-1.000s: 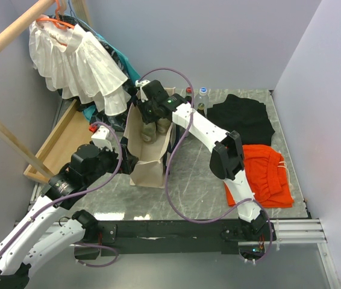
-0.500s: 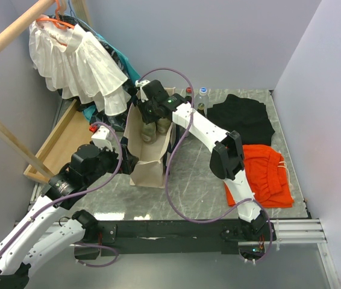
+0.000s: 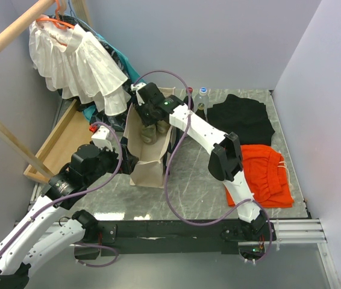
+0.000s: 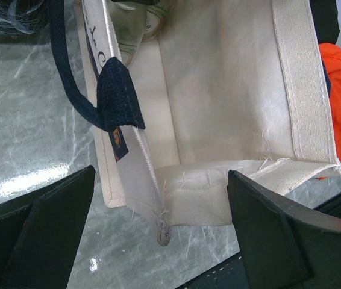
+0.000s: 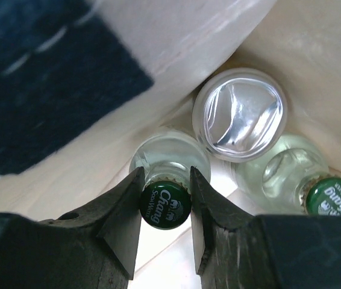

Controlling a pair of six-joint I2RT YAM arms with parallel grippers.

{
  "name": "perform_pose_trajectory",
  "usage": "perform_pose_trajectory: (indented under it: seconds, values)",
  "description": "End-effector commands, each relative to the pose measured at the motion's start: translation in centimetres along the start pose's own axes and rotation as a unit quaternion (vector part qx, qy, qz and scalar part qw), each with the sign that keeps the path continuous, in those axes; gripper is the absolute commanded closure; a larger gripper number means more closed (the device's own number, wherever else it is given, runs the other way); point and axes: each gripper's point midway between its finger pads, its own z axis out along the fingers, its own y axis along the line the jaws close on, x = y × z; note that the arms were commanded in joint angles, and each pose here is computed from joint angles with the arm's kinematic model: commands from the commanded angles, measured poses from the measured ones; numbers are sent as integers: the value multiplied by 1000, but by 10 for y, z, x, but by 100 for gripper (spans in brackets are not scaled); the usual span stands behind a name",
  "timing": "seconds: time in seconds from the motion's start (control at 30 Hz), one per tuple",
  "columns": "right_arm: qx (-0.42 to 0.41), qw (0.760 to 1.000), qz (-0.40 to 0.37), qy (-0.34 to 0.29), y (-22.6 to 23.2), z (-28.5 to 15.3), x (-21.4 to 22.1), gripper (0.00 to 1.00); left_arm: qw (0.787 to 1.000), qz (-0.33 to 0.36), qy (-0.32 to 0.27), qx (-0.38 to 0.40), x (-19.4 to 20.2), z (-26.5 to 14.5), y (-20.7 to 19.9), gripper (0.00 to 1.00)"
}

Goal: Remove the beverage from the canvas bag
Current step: Take out the drink from the canvas bag.

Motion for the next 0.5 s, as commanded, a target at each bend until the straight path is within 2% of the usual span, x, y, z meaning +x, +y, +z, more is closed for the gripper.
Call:
perform_pose_trajectory:
  seconds: [0.0, 0.47]
  values:
    - [26, 998, -28, -39, -7, -44, -33, 100, 1000, 0, -4, 7, -2, 0, -3, 4]
    - [56, 996, -36, -58, -16, -76, -46, 100, 1000, 1, -3, 8, -2, 1, -4, 4]
